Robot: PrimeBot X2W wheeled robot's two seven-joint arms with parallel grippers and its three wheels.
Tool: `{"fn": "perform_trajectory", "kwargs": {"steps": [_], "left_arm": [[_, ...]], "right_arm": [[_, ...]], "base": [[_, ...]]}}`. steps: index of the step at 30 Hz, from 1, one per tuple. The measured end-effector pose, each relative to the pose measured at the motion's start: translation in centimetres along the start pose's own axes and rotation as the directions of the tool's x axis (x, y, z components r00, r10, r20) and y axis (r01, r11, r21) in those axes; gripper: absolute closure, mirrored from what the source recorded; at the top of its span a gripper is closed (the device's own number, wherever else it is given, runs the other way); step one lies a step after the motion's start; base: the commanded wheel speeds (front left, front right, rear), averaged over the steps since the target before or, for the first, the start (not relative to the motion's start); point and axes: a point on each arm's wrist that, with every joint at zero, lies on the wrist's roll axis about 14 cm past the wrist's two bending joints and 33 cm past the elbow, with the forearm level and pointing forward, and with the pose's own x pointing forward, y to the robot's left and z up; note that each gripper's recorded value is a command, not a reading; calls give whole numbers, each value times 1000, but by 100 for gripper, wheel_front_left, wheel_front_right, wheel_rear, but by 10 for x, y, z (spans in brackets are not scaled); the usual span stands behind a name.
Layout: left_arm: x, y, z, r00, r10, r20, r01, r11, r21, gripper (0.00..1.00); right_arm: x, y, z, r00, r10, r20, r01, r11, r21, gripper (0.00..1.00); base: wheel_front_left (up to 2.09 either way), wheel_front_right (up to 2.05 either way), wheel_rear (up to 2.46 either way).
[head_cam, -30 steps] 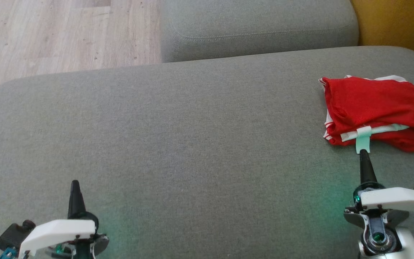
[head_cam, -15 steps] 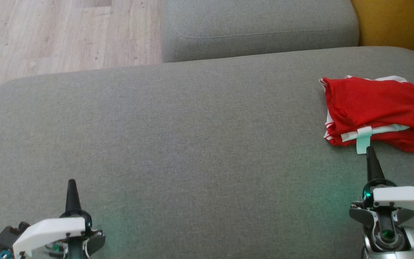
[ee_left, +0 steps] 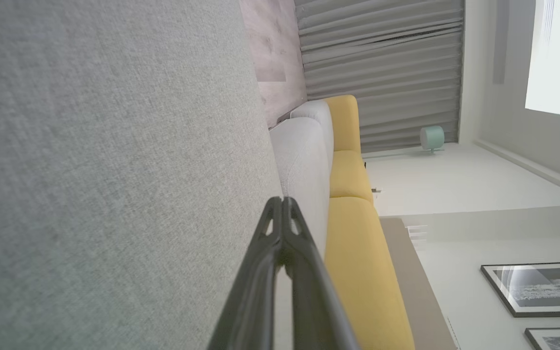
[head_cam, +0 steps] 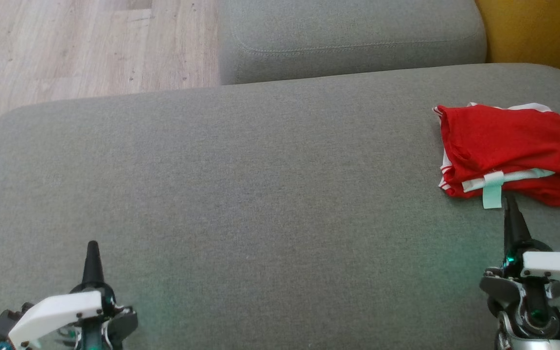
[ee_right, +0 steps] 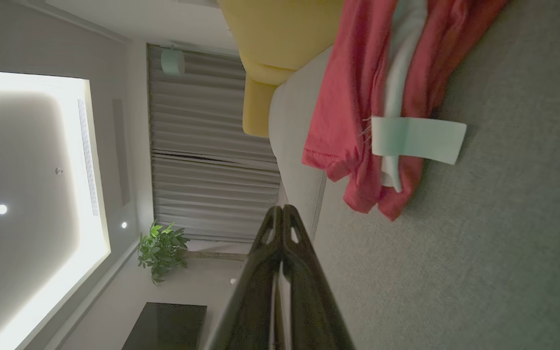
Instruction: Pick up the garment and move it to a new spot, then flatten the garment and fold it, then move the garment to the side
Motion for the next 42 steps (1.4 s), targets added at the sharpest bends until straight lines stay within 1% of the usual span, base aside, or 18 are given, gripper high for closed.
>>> {"fn": "perform_trajectory", "kwargs": {"steps": [6,16,42], "left_arm": [[0,-2,2,1000,-13,1,13,998,-59,100],[0,-6,6,999,-36,3,36,988,-150,100],[0,-6,7,999,-36,6,37,988,-151,100]], "right_arm": [[-3,-3,2,1000,-3,1,3,998,63,100],[-3,6,7,999,30,10,-31,986,162,100],[-3,6,8,999,32,11,-33,986,165,100]], "base": [[0,0,0],[0,0,0],[0,0,0]]}}
